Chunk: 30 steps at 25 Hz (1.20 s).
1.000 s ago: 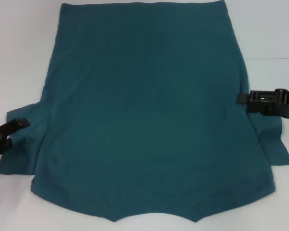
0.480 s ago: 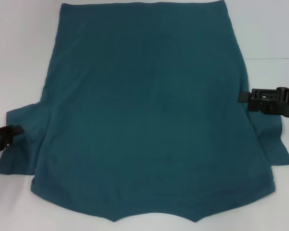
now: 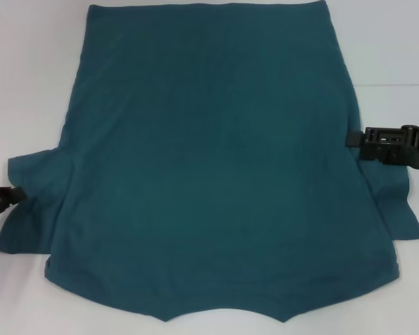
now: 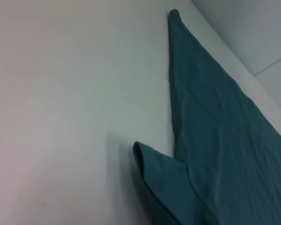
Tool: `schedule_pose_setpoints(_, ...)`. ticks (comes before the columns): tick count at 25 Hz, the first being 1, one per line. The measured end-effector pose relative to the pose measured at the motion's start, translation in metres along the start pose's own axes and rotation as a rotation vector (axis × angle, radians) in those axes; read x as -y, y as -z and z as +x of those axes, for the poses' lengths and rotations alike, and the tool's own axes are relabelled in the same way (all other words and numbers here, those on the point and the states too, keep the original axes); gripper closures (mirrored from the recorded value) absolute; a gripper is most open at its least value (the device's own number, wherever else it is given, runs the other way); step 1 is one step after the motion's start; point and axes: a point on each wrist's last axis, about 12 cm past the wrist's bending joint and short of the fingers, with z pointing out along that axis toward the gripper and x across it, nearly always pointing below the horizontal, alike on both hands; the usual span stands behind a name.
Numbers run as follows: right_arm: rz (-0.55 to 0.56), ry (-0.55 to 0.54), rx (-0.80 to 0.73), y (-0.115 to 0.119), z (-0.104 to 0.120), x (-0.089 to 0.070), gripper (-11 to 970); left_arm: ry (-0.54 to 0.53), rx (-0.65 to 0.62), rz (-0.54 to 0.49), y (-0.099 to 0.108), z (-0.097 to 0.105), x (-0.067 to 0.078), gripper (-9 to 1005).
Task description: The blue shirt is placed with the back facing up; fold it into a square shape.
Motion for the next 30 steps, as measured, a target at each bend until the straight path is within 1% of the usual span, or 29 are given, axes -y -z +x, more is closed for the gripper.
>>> schedule_pose_setpoints(6,-0.001,-0.002,0.004,0.000,0.000,0.000,241,-0.056,-0.036,-0.028,-0.004,-0.005,0.003,941)
schedule_pose_setpoints(10,-0.002,-0.003,0.003,0.000,0.000,0.000,241,-0.124,-0.025,-0.063,0.000,-0.016,0.003,998)
schedule_pose_setpoints(14,-0.004,-0.005,0.002,0.001,0.001,0.000,241,-0.187,-0.018,-0.107,0.005,-0.025,0.003,997)
schedule_pose_setpoints(20,-0.004,-0.005,0.003,0.001,0.000,0.000,241,-0.278,-0.060,-0.168,0.006,-0.041,0.007,998)
schedule_pose_setpoints(30,-0.001,-0.004,0.005,0.000,0.000,0.000,241,-0.324,-0.045,-0.218,0.011,-0.062,0.014,998)
